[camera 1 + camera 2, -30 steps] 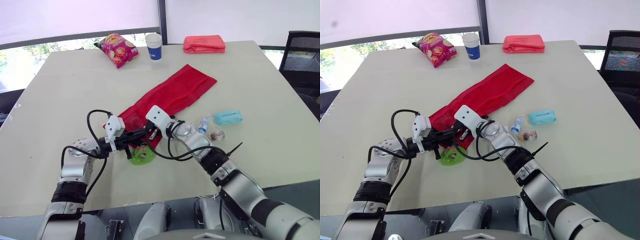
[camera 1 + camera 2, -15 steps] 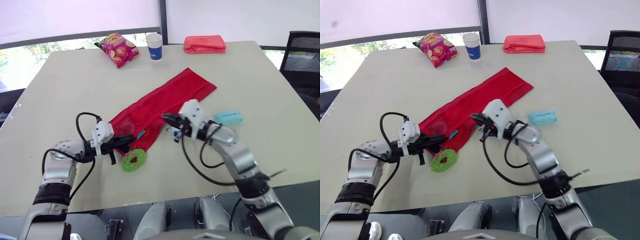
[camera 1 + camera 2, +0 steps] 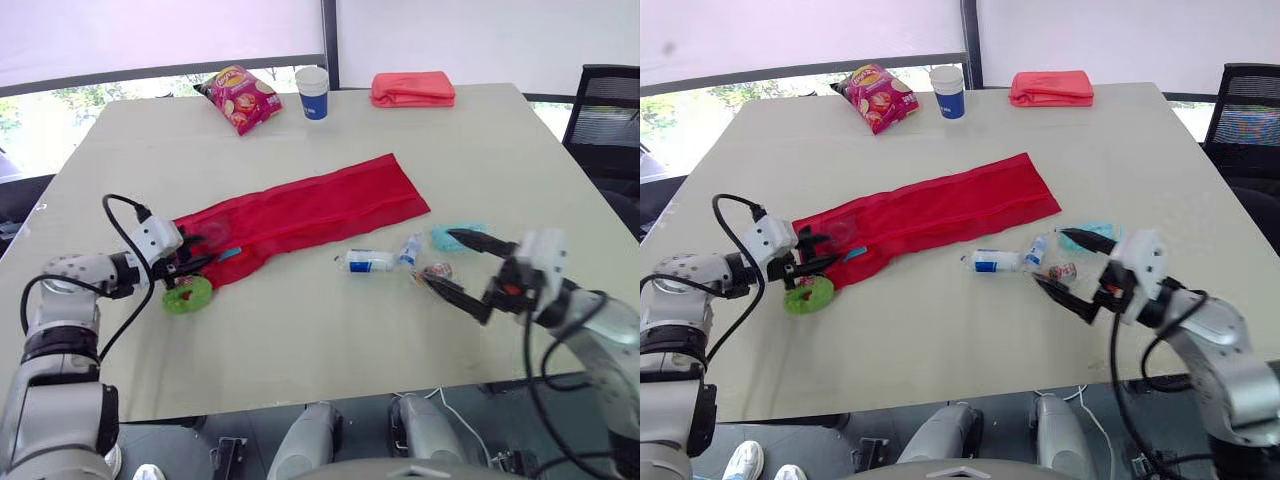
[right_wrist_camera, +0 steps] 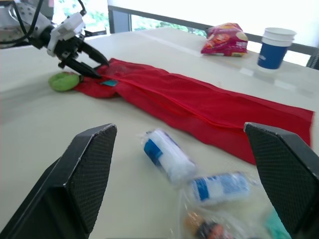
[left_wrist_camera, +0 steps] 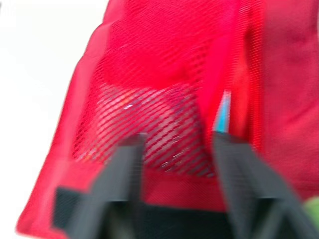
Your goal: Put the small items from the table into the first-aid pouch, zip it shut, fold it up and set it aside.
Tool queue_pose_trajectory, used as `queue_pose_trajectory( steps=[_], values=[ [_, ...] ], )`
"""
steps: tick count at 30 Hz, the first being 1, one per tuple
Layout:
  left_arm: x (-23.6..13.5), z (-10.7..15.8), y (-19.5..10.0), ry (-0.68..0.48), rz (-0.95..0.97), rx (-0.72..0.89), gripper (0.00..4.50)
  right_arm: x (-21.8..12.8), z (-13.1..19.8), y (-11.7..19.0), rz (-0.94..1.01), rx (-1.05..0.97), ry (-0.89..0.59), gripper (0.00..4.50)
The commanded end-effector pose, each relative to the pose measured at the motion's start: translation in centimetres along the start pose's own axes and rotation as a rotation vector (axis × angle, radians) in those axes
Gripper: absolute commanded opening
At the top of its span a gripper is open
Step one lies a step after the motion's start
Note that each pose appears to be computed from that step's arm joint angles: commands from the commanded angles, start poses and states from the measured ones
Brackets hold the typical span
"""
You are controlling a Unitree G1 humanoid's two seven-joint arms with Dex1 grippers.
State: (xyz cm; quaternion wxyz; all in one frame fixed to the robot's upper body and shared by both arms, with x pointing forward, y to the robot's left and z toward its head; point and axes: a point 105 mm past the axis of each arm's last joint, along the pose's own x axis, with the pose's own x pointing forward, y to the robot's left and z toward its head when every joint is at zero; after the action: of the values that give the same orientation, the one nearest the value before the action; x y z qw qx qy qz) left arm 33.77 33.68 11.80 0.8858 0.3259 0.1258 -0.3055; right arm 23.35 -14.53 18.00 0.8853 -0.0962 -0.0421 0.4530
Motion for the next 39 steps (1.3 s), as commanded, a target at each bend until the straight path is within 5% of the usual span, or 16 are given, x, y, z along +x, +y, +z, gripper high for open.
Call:
queue_pose_trajectory(
  steps=[1,6,11,16,20,27,36,39],
  values=[
    [-1.3,-0.9,1.3,0.066,0.066,0.023,4.48,-1.7,2.1,0.7,0.003,-0.043,-0.017,4.5],
    [-1.0,-0.2,2.8,0.06,0.142,0.028,4.48,-3.8,2.0,-0.2,-0.072,-0.068,0.049,4.5],
    [-0.1,5.4,3.5,-0.199,0.055,-0.001,4.48,-4.1,2.6,-0.3,-0.097,-0.075,0.038,4.5],
    [0.1,7.8,5.0,-0.225,0.101,0.067,4.48,-4.2,2.6,-0.2,-0.111,-0.076,0.044,4.5],
    [2.4,10.9,2.9,-0.353,-0.065,0.05,4.48,-3.9,2.6,-0.3,-0.118,-0.08,0.04,4.5],
    [8.5,14.5,-2.5,-0.409,-0.251,0.066,4.48,-3.2,3.2,-0.6,-0.126,-0.087,0.007,4.5],
    [14.1,11.6,-7.0,-0.125,-0.342,0.231,4.48,-2.6,3.9,-0.9,-0.125,-0.093,-0.021,4.5],
    [15.3,11.9,-6.6,-0.117,-0.267,0.159,4.48,-2.4,4.0,-0.9,-0.123,-0.099,-0.027,4.5]
  ],
)
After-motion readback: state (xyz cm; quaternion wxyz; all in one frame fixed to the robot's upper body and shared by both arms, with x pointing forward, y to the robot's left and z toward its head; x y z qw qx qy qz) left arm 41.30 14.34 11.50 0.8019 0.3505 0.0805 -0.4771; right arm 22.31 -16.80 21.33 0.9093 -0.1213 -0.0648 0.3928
